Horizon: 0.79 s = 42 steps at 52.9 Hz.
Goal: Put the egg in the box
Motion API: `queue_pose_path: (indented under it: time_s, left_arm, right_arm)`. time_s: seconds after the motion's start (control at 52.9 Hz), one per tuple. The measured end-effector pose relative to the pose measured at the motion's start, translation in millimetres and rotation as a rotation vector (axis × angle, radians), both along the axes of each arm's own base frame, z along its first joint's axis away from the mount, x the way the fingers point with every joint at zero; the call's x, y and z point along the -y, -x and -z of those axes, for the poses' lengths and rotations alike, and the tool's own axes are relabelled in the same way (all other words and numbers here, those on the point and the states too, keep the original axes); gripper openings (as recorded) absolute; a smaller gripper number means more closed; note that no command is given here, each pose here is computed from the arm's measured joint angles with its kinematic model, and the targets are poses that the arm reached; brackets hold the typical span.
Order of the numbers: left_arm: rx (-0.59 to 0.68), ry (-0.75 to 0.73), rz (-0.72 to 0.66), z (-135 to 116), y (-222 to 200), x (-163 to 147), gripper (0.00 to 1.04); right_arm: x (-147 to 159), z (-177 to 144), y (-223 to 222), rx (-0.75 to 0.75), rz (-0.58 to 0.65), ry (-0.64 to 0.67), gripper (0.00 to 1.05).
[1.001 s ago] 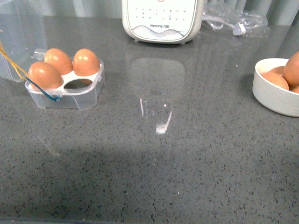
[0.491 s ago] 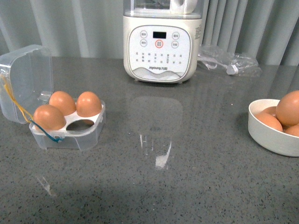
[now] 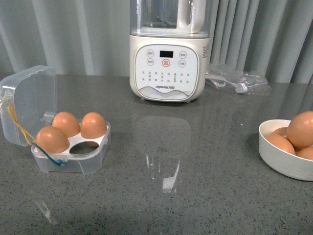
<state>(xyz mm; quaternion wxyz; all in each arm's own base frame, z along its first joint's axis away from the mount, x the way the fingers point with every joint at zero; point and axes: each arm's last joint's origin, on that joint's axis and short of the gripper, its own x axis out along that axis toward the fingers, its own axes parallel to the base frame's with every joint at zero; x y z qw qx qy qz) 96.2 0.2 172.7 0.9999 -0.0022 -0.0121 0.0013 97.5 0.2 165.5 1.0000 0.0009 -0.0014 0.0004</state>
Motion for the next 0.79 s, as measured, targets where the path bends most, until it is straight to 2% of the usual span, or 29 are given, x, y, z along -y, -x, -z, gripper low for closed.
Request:
queue_pose_path:
  time_s: [0.208, 0.264, 0.302, 0.359, 0.491, 0.661, 0.793]
  left_arm:
    - [0.0, 0.0, 0.001, 0, 0, 0, 0.98]
    - [0.0, 0.0, 0.0, 0, 0, 0, 0.98]
    - [0.0, 0.0, 0.0, 0, 0, 0, 0.98]
    - [0.0, 0.0, 0.002, 0, 0, 0, 0.98]
    - [0.0, 0.0, 0.001, 0, 0, 0, 0.98]
    - [0.0, 0.0, 0.001, 0, 0, 0, 0.98]
    - [0.0, 0.0, 0.001, 0, 0, 0, 0.98]
  right_arm:
    - [0, 0, 0, 0.0, 0.001, -0.001, 0.98]
    - [0, 0, -1, -0.061, 0.086, -0.064, 0.98]
    - [-1, -2, -4, -0.102, 0.193, -0.134, 0.98]
    - [-1, -9, -12, -0.116, 0.221, -0.215, 0.98]
    - [0, -27, -34, -0.109, 0.153, -0.218, 0.98]
    - [0, -41, -72, -0.15, 0.068, -0.116, 0.98]
    - [0, -48, -97, -0.197, -0.007, -0.098, 0.98]
